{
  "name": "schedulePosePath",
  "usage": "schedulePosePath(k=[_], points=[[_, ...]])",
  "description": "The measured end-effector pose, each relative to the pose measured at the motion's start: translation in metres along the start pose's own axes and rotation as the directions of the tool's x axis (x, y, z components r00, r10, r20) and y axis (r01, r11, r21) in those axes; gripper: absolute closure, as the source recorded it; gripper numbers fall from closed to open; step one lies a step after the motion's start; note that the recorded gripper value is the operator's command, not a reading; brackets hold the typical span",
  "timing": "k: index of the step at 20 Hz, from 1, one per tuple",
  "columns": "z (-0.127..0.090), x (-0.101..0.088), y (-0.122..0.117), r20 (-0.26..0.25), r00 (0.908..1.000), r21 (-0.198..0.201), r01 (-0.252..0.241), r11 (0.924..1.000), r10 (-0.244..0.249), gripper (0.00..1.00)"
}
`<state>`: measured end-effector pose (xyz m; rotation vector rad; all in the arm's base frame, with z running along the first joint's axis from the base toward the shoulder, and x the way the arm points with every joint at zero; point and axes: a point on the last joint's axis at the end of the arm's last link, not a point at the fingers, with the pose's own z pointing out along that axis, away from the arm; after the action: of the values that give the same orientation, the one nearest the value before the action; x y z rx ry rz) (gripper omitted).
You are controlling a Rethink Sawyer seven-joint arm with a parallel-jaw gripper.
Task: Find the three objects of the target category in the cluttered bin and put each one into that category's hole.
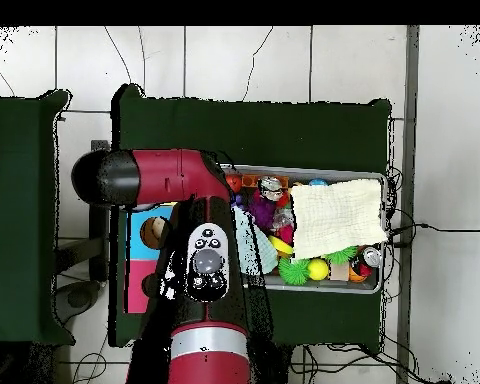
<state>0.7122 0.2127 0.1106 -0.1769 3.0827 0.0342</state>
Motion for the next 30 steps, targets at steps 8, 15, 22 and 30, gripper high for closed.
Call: schedulePosePath(k=[8,15,22,30], points=[[0.005,-0.001,-0.001,0.033,0.9995,0.004,0.001,1.0000,-0.001,1.00],[0.013,-0.002,-0.001,0.053,0.9986,0.007,0.000,1.0000,-0.001,1.00],[0.021,0.002,0.001,0.060,0.9982,0.008,0.003,1.0000,-0.003,1.00],[0.022,0.003,0.001,0.056,0.9984,0.008,0.003,1.0000,-0.003,0.00]])
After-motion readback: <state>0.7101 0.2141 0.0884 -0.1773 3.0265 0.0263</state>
